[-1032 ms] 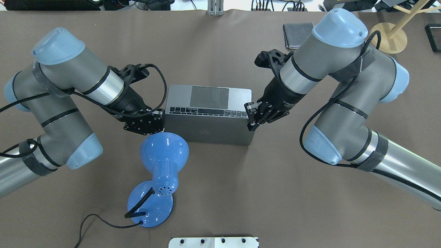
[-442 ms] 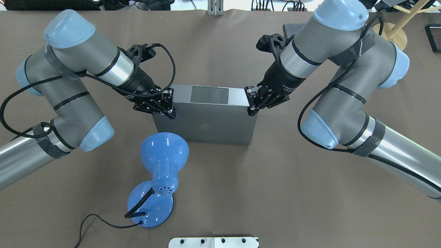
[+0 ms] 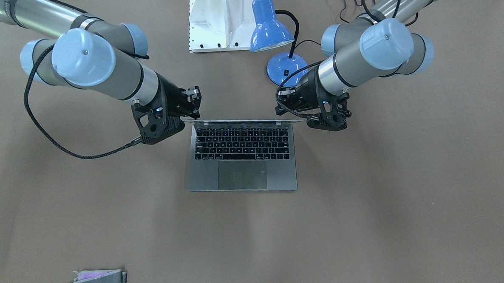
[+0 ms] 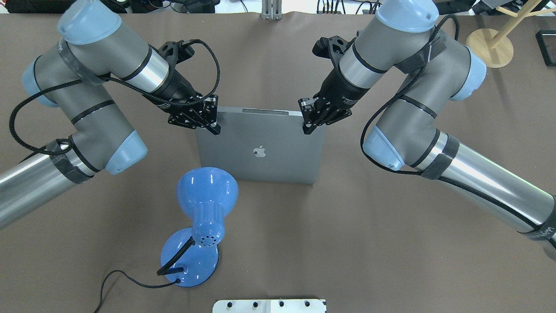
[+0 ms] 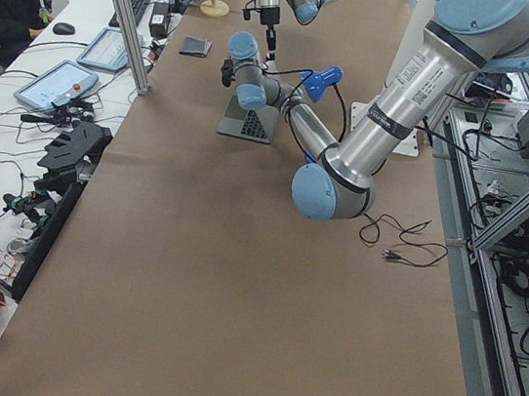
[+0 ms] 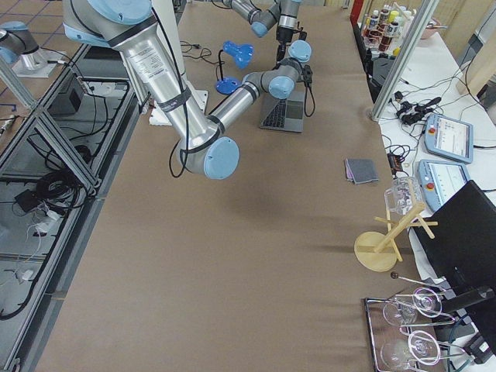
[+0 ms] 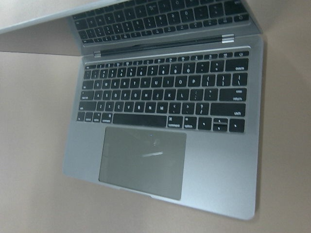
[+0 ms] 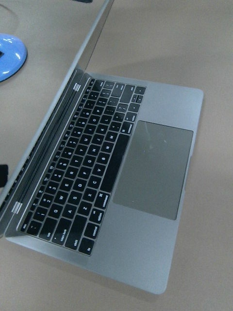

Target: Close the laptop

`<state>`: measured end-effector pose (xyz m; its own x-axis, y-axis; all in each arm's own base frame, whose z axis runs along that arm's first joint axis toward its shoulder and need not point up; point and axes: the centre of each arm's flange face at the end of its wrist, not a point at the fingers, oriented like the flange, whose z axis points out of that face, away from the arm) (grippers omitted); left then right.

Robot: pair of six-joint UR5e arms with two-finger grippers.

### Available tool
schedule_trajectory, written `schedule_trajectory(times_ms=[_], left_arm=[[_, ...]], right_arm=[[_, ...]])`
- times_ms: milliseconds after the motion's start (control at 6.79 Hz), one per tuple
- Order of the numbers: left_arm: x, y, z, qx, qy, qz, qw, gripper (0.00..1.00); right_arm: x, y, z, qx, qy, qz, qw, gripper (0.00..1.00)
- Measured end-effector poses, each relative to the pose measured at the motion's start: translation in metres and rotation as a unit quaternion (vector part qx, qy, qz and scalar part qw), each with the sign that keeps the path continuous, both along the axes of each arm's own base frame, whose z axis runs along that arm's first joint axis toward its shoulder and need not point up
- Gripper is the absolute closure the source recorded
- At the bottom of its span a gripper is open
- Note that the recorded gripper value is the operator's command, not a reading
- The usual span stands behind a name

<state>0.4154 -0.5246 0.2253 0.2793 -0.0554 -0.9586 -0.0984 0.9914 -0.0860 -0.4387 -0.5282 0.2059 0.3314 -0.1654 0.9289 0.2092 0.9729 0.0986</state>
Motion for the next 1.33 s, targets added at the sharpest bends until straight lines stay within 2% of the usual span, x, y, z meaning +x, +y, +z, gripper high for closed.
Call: schedule_trajectory(times_ms=[295, 737, 1326], left_arm=[[0.014, -0.019, 0.003, 0.004, -0.012, -0.016, 0.9998, 1.00], [0.053, -0.066, 0.018, 0.022, -0.028, -0.040, 0.9986, 1.00], [0.068, -0.081, 0.043, 0.035, -0.049, -0.053, 0.9967, 1.00]], right_arm=[[-0.015, -0.024, -0.001, 0.000, 0.008, 0.012, 0.9999, 1.00], [-0.039, -0.060, 0.018, 0.002, 0.027, 0.036, 0.9990, 1.00], [-0.083, -0.082, 0.044, 0.002, 0.059, 0.051, 0.9969, 1.00]])
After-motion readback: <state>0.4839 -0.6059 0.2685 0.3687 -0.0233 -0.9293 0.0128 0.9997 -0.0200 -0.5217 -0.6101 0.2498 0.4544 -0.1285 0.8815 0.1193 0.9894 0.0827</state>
